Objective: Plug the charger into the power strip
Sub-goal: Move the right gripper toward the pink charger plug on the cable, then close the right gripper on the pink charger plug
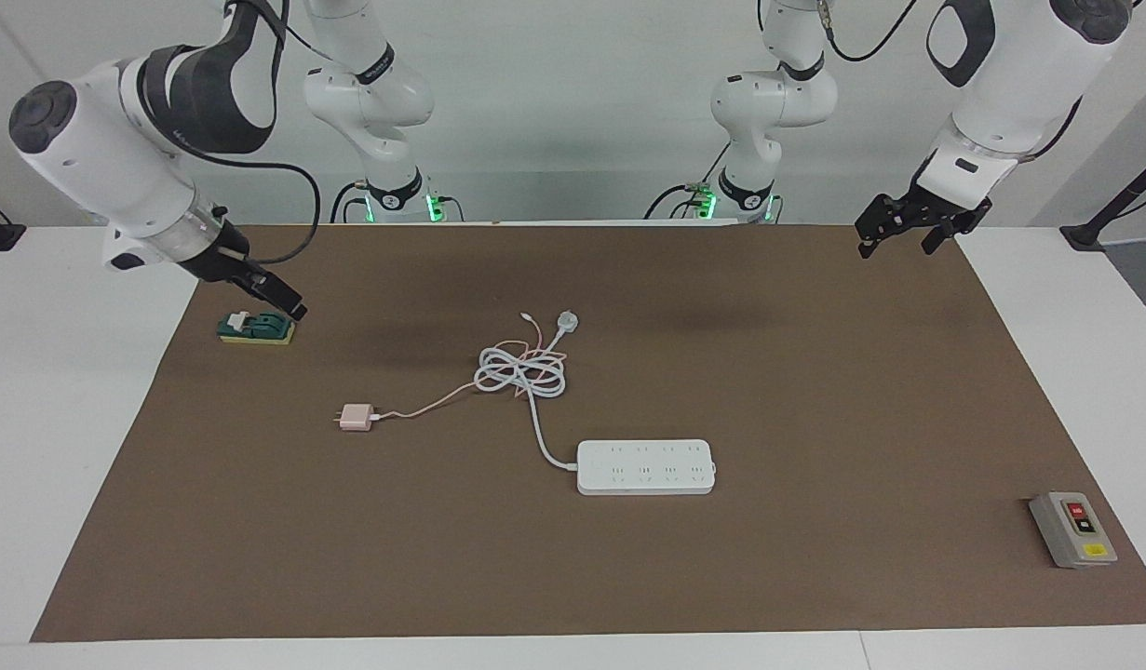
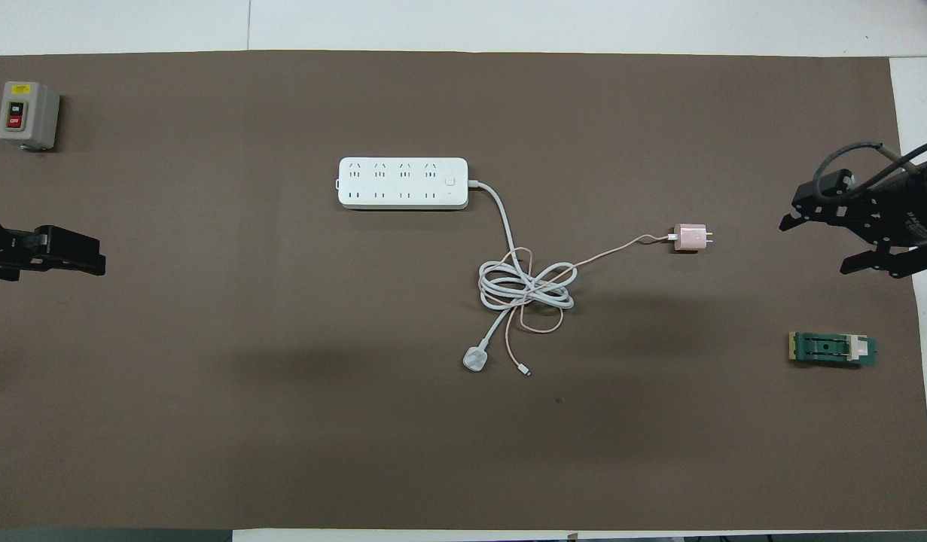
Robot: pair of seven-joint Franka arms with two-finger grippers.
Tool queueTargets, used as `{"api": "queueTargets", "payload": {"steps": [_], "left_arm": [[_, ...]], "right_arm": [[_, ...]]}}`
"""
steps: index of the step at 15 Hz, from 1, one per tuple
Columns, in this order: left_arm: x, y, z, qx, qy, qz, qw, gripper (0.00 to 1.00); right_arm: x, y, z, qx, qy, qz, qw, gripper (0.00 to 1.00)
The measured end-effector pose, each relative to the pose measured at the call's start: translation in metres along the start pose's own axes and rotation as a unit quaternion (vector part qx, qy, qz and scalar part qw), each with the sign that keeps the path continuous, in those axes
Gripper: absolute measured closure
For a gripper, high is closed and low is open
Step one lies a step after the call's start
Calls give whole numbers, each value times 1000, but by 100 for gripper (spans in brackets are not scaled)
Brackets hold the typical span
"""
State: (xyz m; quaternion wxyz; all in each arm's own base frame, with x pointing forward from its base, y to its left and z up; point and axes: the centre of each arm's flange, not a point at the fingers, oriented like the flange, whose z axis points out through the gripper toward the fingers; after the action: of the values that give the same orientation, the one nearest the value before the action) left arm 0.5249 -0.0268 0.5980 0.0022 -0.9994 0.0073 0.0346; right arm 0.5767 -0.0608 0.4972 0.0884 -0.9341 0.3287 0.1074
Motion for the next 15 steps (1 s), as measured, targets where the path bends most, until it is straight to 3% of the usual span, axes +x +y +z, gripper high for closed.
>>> {"api": "queueTargets", "payload": {"steps": [5, 12, 15], "left_arm": [[0, 0, 0, 0, 0, 0, 1000, 0], [0, 0, 0, 0, 0, 0, 1000, 0], [0, 0, 0, 0, 0, 0, 1000, 0]], "right_arm": [[36, -7, 49, 61, -51, 141, 987, 0], [84, 8, 126, 118, -149, 278, 942, 0], [97, 10, 149, 139, -174, 315, 923, 0]]}}
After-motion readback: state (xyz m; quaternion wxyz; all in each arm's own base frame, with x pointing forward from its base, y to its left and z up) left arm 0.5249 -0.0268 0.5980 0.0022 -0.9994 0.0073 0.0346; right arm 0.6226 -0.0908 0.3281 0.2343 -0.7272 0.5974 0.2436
